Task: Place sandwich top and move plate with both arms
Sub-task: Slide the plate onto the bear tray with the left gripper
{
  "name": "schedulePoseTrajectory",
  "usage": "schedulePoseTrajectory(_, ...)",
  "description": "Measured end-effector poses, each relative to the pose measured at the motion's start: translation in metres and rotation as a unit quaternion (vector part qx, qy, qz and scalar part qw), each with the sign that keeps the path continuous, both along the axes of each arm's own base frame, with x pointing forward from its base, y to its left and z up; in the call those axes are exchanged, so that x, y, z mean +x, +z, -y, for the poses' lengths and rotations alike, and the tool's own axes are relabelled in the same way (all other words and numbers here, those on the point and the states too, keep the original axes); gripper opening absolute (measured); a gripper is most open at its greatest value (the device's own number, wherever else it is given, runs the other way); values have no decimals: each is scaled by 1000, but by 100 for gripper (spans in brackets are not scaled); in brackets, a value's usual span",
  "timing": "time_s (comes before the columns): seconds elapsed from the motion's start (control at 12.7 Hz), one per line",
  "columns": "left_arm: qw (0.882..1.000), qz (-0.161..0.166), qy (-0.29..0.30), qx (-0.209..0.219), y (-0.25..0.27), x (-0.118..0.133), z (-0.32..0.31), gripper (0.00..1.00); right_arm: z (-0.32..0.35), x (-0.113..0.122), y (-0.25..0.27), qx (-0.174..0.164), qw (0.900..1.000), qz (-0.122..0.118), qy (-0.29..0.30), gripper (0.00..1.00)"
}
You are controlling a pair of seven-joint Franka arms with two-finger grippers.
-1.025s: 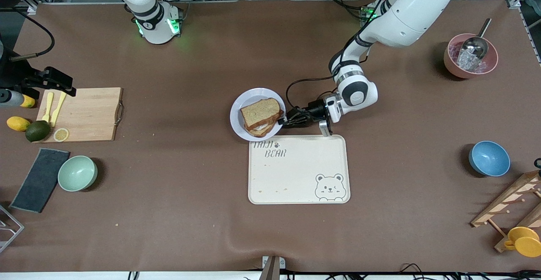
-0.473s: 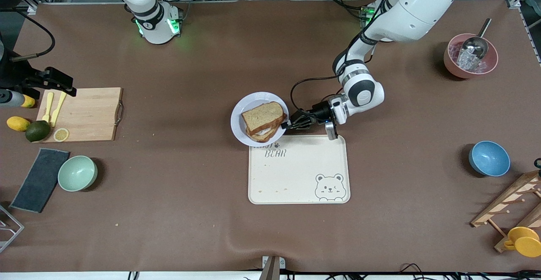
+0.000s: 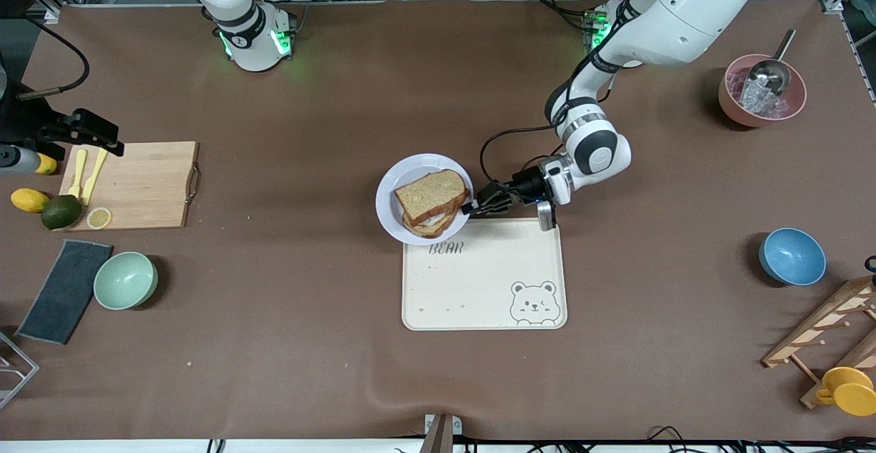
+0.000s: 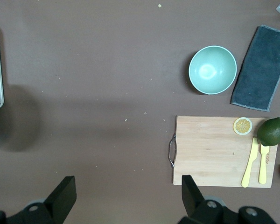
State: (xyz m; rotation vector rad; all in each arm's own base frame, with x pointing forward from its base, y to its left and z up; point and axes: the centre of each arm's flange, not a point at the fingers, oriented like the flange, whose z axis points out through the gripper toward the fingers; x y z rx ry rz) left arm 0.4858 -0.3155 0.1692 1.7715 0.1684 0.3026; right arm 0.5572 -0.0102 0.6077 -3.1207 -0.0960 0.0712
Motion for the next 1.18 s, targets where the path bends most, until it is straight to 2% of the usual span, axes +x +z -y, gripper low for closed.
schedulePoseTrajectory(1.18,998,14,54,-10,16,49,-61,5,3,-1,-2,0,1000,-7,-2,100)
